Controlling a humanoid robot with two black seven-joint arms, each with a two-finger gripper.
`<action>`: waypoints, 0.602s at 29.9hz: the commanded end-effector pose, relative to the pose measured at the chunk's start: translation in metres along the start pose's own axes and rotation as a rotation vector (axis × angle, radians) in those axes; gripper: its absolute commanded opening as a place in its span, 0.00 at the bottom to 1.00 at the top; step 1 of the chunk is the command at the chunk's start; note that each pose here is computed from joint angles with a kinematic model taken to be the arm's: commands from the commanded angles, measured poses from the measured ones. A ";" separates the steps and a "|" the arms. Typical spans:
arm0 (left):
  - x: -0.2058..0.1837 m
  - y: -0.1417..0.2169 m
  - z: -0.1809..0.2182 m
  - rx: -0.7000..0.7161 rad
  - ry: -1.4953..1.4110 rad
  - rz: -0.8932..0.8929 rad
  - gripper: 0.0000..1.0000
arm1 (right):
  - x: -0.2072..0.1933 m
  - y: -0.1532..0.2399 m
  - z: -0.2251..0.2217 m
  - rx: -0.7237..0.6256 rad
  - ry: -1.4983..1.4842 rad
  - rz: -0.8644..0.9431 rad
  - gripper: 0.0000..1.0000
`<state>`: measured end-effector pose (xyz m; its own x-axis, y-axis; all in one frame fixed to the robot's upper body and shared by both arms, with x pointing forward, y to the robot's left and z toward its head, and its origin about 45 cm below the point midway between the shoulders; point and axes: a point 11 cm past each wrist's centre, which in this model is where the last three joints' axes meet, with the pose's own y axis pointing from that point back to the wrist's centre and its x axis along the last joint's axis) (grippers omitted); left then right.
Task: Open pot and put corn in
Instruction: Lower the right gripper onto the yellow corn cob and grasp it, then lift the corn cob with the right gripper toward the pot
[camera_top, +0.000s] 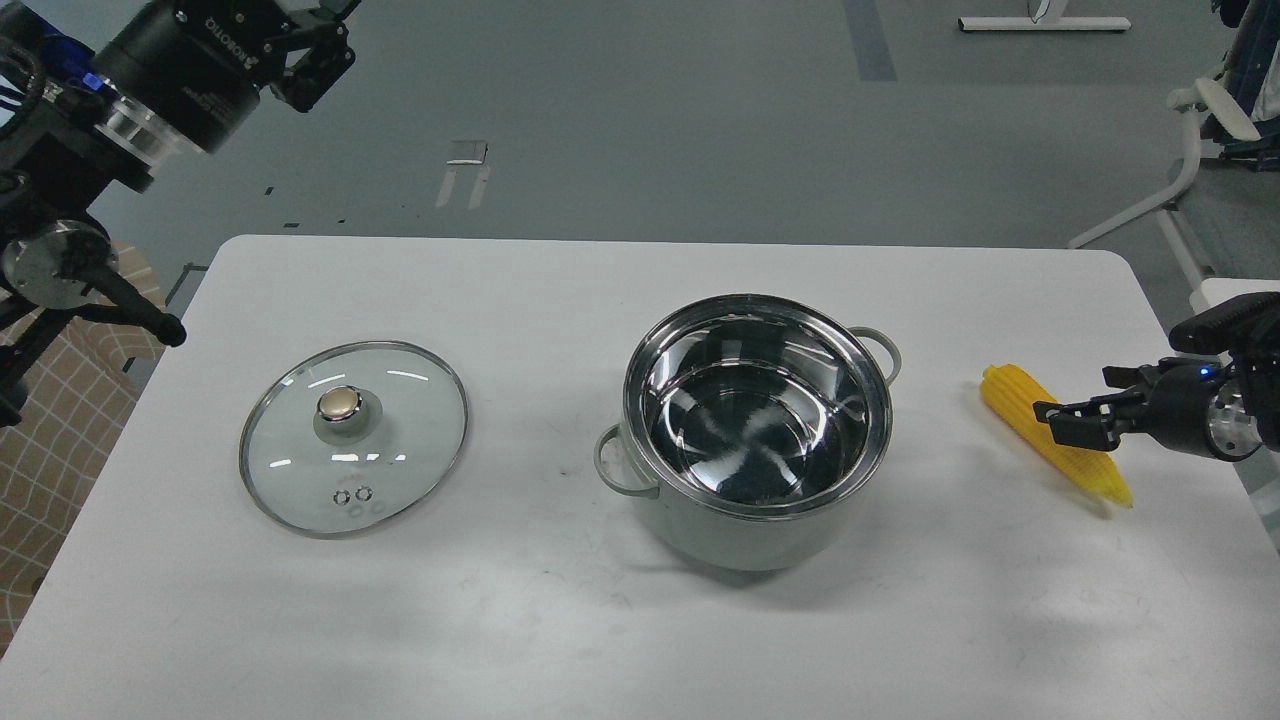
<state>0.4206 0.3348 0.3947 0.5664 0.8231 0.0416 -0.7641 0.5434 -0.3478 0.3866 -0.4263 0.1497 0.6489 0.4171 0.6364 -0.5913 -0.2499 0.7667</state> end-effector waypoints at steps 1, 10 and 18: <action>-0.001 0.002 -0.002 0.005 0.002 0.000 0.90 | -0.006 -0.012 -0.009 0.010 0.027 -0.019 0.82; -0.005 0.009 -0.002 0.017 0.003 -0.011 0.90 | -0.013 -0.018 -0.014 0.016 0.037 -0.005 0.05; -0.006 0.009 -0.002 0.017 0.005 -0.016 0.90 | 0.034 0.015 -0.008 0.049 0.050 0.107 0.04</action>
<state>0.4113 0.3343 0.3892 0.5788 0.8144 0.0420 -0.7609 0.5578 -0.3313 0.3880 -0.4143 0.1536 0.5963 0.4378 0.6729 -0.6080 -0.3010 0.7347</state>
